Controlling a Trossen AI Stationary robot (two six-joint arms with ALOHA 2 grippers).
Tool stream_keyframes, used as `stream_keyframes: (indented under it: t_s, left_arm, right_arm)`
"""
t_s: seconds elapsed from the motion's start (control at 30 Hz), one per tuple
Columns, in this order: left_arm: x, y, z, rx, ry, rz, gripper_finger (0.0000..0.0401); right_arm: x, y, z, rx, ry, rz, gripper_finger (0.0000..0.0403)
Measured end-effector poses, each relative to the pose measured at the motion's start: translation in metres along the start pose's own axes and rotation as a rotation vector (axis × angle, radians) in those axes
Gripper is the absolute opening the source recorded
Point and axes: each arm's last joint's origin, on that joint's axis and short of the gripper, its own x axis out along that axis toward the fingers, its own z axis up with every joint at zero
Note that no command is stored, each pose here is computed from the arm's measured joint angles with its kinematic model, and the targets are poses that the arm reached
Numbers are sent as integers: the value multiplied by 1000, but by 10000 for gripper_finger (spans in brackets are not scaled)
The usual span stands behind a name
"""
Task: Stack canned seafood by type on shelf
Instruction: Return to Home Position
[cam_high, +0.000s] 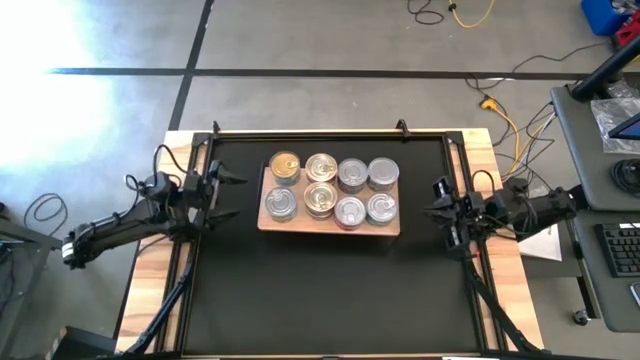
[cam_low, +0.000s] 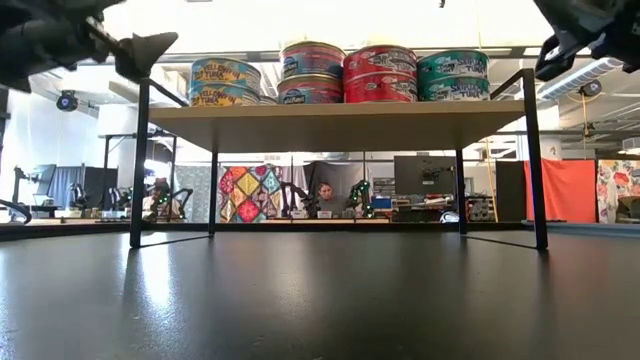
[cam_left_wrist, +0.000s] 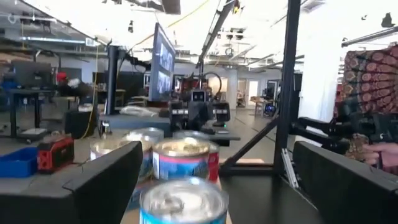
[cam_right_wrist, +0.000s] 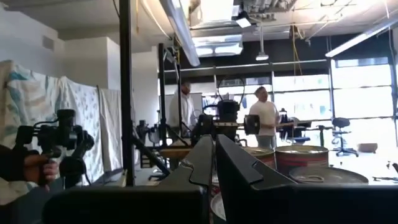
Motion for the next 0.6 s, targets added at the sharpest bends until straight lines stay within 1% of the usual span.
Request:
stream_keyframes:
  t_s: [0.1, 0.2, 0.3, 0.4, 0.43, 0.47, 0.53, 0.6]
  left_arm:
    - [-5, 0, -13, -7, 12, -8, 400]
    - [-9, -1, -22, -12, 16, -7, 400]
    - [-12, 1, -35, -21, 47, 38, 400]
    - [-14, 3, -43, -34, 30, 111, 400]
    - [-15, 3, -45, -45, 30, 114, 400]
    - [-16, 2, -46, -49, 35, 91, 400]
    - [-16, -3, -48, -61, 59, 8, 400]
    - [-16, -6, -52, -85, 100, -33, 400]
  right_arm:
    - [0, 0, -2, -1, 26, -10, 13]
    - [0, 0, -9, 51, 88, -12, 13]
    - [-1, 0, -16, 135, 162, -21, 13]
    - [-1, 0, -20, 201, 205, -32, 13]
    - [-1, 0, -21, 217, 211, -35, 13]
    - [-1, 0, -21, 223, 213, -35, 13]
    - [-1, 0, -22, 225, 219, -36, 13]
    - [-1, 0, -22, 210, 227, -35, 13]
